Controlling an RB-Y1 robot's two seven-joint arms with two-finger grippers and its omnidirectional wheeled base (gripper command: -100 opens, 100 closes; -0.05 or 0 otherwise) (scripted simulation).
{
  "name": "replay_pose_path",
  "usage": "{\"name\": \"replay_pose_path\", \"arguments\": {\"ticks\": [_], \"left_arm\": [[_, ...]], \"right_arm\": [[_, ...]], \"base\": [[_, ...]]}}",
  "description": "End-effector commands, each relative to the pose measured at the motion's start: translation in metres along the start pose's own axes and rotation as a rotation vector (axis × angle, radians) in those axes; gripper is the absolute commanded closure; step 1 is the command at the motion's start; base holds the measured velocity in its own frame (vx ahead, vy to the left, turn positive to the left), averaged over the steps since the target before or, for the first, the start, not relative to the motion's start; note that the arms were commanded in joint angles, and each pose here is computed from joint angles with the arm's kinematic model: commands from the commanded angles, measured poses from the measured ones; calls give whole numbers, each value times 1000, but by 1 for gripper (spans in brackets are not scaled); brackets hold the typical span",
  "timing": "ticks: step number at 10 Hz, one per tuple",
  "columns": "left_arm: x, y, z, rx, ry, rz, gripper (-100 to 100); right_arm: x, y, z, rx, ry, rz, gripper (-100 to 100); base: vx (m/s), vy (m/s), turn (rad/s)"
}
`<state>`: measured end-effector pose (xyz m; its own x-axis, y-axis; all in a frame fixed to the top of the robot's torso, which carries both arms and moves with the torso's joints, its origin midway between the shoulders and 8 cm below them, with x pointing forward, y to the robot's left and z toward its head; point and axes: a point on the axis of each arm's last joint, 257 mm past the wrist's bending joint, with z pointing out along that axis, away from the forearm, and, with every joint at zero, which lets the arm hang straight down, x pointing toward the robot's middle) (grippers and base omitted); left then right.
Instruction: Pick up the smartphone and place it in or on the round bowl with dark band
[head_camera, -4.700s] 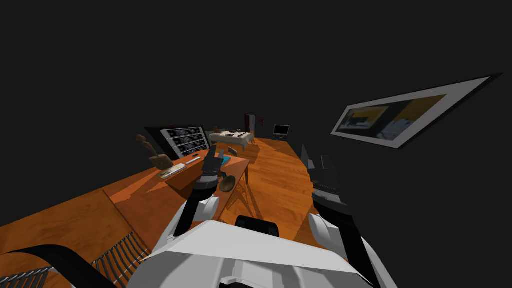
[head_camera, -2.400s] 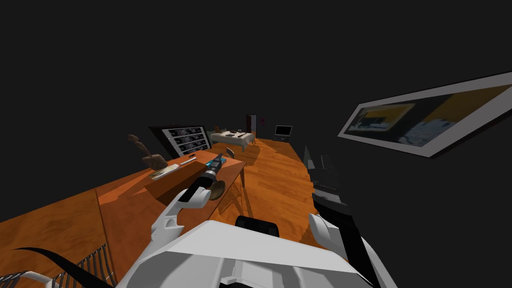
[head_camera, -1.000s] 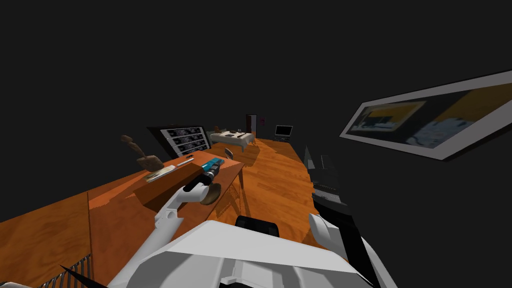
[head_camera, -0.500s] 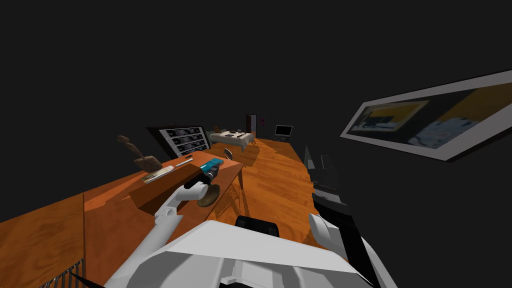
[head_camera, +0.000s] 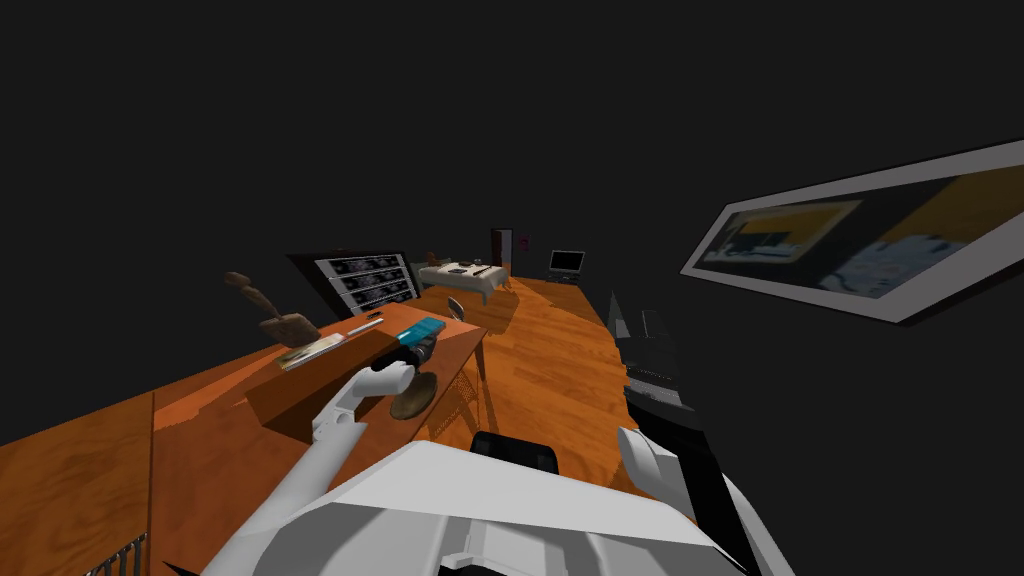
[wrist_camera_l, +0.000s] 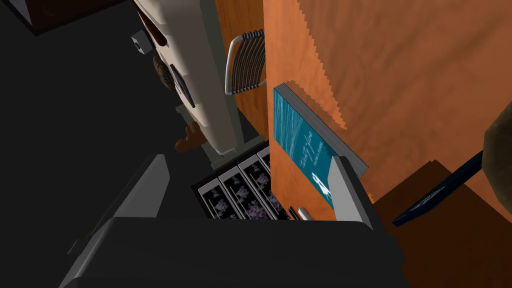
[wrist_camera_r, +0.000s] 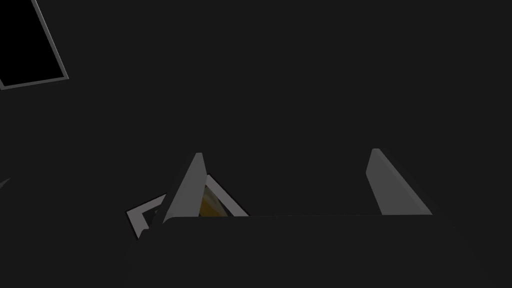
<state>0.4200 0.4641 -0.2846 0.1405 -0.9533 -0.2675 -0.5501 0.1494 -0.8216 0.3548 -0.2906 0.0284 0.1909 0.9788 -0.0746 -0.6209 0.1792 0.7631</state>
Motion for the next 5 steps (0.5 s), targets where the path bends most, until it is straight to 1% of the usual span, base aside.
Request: {"name": "replay_pose_path", "arguments": {"ticks": [1,3,4,5], "left_arm": [[-5,14,7,-59,10,1,-100],[-3,23,6,-96,18,1,-100],[-8,33,11,-135,27,2,-100],[-7,38,10,-157,32,2,-100]], "right_arm": [[0,0,0,0,0,0,0],[0,0,0,0,0,0,0],[0,0,0,0,0,0,0],[0,0,0,0,0,0,0]], "base": [[21,1,-17],[16,6,-6],[20,17,-24],[21,15,-15]]}}
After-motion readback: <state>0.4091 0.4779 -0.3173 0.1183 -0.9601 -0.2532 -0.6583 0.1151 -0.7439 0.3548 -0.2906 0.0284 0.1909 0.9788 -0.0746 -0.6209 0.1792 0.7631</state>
